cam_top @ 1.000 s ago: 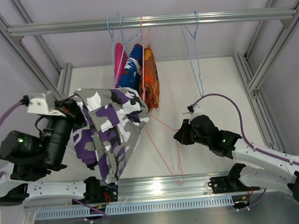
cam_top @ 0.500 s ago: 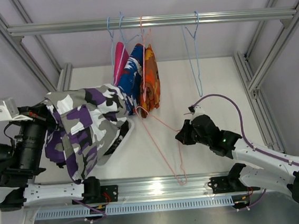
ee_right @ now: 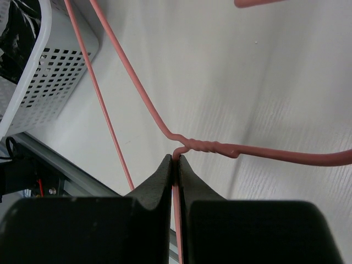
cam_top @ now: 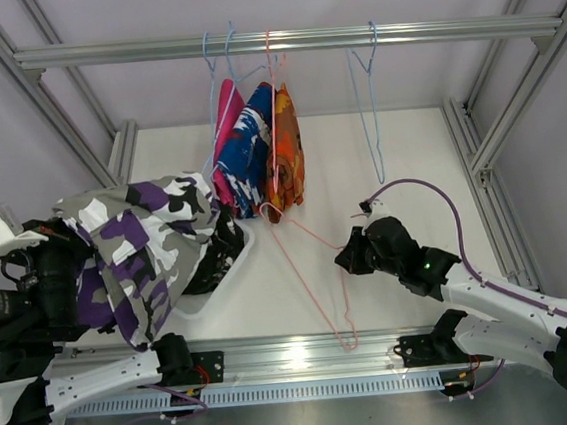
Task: Remove the trousers from the hanger
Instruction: Place the trousers in the bin.
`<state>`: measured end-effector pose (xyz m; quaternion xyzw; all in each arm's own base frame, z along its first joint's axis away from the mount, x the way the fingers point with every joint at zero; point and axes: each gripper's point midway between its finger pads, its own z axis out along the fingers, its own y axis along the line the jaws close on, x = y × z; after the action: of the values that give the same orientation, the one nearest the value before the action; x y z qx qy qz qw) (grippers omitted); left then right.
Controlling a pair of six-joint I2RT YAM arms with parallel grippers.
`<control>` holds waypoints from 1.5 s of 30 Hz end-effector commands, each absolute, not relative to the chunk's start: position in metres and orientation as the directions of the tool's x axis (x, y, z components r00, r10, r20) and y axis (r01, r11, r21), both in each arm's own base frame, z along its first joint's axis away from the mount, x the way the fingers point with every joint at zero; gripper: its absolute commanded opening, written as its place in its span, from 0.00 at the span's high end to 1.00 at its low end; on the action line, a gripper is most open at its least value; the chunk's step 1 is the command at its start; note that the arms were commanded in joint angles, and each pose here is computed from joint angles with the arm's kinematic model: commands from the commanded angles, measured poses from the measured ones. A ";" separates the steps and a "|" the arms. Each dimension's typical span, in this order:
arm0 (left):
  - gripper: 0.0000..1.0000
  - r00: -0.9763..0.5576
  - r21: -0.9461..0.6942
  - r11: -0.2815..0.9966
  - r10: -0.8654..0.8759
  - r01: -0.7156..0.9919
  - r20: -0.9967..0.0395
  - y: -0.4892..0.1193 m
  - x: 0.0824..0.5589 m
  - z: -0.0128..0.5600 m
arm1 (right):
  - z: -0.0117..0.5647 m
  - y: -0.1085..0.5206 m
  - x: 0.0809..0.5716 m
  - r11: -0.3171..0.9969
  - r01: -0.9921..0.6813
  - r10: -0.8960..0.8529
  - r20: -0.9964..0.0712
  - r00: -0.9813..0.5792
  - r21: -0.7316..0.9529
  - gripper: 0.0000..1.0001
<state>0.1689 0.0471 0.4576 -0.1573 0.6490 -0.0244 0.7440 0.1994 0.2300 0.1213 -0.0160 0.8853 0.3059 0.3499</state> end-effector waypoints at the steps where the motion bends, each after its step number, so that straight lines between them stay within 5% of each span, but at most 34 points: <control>1: 1.00 0.151 -0.319 0.907 -0.287 -0.273 -0.946 0.060 0.164 0.443 | 0.131 0.231 0.203 0.800 -0.260 0.202 -0.651 -0.732 0.541 1.00; 4: 0.99 0.172 -0.412 0.840 -0.375 -0.352 -0.911 0.071 0.159 0.431 | 0.130 0.230 0.203 0.800 -0.260 0.200 -0.649 -0.734 0.541 1.00; 5: 1.00 0.133 -0.320 0.863 -0.291 -0.391 -0.947 0.077 0.157 0.418 | 0.129 0.230 0.203 0.800 -0.262 0.199 -0.650 -0.733 0.540 1.00; 19: 0.99 0.155 -0.367 0.847 -0.333 -0.385 -0.930 0.101 0.145 0.415 | 0.114 0.231 0.209 0.806 -0.249 0.191 -0.635 -0.748 0.536 1.00; 45: 0.99 0.235 -0.353 0.684 -0.263 -0.638 -0.936 0.065 0.182 0.376 | 0.121 0.219 0.202 0.801 -0.265 0.186 -0.643 -0.743 0.538 1.00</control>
<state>0.1790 0.0604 0.3610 -0.2895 0.6574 0.1579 0.6776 0.1995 0.2191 0.1171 -0.0164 0.8847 0.3103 0.3474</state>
